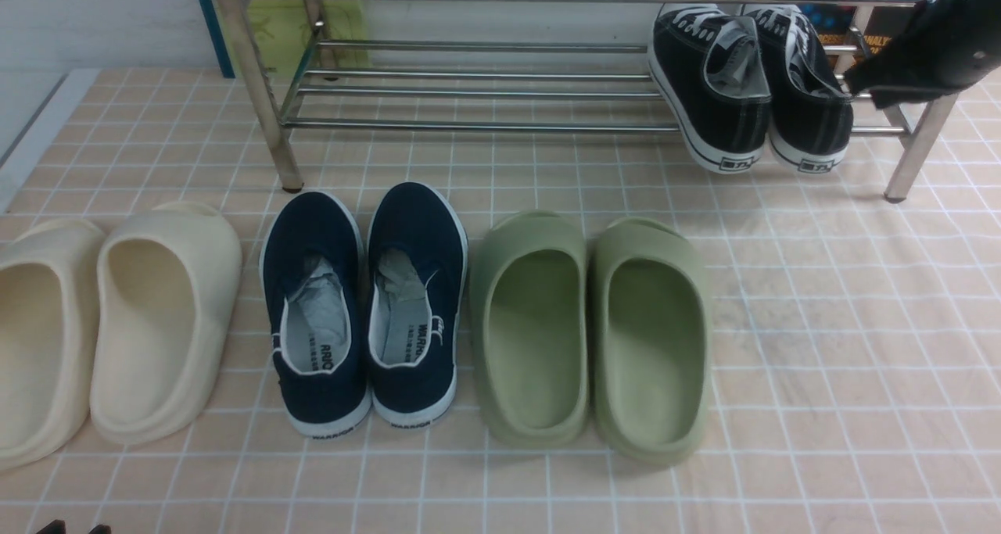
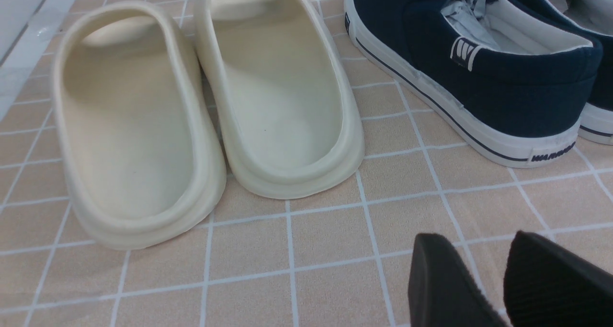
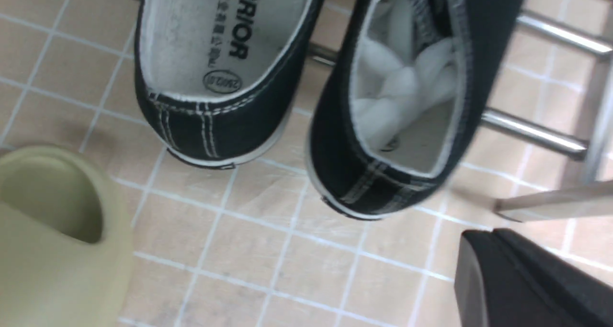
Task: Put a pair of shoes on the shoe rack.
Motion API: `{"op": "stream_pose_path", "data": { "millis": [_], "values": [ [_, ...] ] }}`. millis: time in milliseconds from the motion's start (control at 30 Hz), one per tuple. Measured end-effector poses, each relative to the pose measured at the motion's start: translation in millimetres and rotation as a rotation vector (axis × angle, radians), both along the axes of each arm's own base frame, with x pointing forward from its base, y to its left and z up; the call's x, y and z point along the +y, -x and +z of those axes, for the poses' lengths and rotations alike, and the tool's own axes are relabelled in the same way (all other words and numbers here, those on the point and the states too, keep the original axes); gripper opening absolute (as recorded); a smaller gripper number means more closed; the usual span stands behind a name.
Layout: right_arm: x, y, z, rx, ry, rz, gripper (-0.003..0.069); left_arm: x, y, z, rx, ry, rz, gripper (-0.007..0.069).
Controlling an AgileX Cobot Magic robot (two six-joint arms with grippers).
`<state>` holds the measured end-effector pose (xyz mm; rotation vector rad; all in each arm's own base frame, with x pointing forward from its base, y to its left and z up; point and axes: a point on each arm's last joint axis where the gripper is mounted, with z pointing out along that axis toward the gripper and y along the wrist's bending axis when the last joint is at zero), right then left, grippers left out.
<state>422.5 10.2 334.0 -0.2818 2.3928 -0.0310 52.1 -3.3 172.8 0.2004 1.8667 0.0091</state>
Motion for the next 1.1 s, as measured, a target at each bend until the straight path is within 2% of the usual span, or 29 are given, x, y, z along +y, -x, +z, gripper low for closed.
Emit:
{"op": "stream_pose_path", "data": {
  "millis": [133, 267, 300, 400, 533, 600, 767, 800, 833, 867, 933, 967, 1000, 1100],
  "values": [
    [-6, 28, 41, -0.058, 0.053, -0.028, -0.0001, 0, 0, 0, 0.0, 0.0, 0.0, 0.0238],
    [-12, 88, 108, -0.211, 0.089, -0.083, 0.0001, 0, 0, 0, 0.0, 0.0, 0.0, 0.0239],
    [-14, 116, 131, -0.29, 0.09, -0.104, 0.0001, 0, 0, 0, 0.0, 0.0, 0.0, 0.0239],
    [-18, 160, 150, -0.4, 0.105, -0.138, 0.0001, 0, 0, 0, 0.0, 0.0, 0.0, 0.0239],
    [-23, 211, 152, -0.553, 0.126, -0.179, 0.0001, 0, 0, 0, 0.0, 0.0, 0.0, 0.0239],
    [-24, 239, 137, -0.673, 0.106, -0.202, 0.0001, 0, 0, 0, 0.0, 0.0, 0.0, 0.0239],
    [-20, 273, 83, -0.782, -0.056, -0.223, 0.0003, 0, 0, 0, 0.0, 0.0, 0.0, 0.0239],
    [-17, 279, 52, -0.774, -0.119, -0.22, 0.0005, 0, 0, 0, 0.0, 0.0, 0.0, 0.0239],
    [-17, 281, 53, -0.786, -0.129, -0.221, 0.0005, 0, 0, 0, 0.0, 0.0, 0.0, 0.0239],
    [-16, 286, 23, -0.747, -0.176, -0.226, 0.0006, 0, 0, 0, 0.0, 0.0, 0.0, 0.0239],
    [-13, 290, -12, -0.703, -0.215, -0.222, 0.0008, 0, 0, 0, 0.0, 0.0, 0.0, 0.0239],
    [-13, 290, -16, -0.695, -0.217, -0.222, 0.0008, 0, 0, 0, 0.0, 0.0, 0.0, 0.0239],
    [-11, 294, -41, -0.669, -0.236, -0.207, 0.0009, 0, 0, 0, 0.0, 0.0, 0.0, 0.0239],
    [-7, 299, -69, -0.658, -0.266, -0.169, 0.001, 0, 0, 0, 0.0, 0.0, 0.0, 0.0239]
  ]
}}
